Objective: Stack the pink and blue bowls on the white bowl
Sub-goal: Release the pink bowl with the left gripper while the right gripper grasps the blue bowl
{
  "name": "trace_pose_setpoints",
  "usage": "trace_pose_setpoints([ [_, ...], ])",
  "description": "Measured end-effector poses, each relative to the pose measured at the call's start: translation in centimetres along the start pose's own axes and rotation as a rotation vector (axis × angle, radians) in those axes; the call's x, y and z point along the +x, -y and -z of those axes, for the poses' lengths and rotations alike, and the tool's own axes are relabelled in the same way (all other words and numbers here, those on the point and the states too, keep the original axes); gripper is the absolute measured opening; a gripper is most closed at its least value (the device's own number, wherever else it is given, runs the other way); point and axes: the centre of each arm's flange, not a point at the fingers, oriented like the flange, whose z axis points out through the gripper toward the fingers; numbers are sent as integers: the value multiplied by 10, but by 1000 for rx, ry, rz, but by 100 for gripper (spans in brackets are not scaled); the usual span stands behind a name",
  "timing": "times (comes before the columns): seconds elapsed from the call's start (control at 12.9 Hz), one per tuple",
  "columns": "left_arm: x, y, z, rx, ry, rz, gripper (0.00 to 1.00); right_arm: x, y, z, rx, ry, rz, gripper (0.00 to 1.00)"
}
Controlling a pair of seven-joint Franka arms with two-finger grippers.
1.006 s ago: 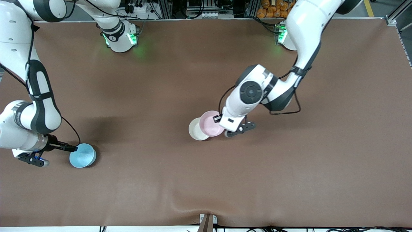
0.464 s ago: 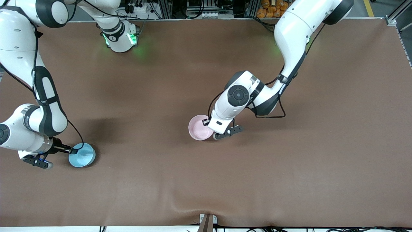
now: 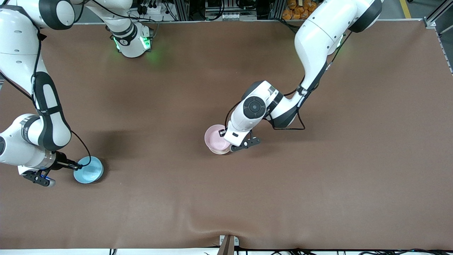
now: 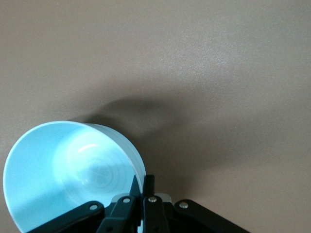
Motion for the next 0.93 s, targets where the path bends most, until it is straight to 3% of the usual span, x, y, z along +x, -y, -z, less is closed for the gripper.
trace_pose_setpoints([
  [0.31, 6, 4, -7, -1, -5, 8, 3, 3, 1, 28, 5, -8, 2, 3],
  [0.39, 6, 4, -8, -4, -7, 9, 9, 3, 3, 39, 7, -12, 3, 3],
  [0.7, 10, -6, 10, -43, -32, 34, 53, -2, 6, 69, 12, 7, 8, 3],
  [0.93, 29, -2, 102, -19, -98, 46, 86, -9, 11, 93, 19, 36, 17, 3],
])
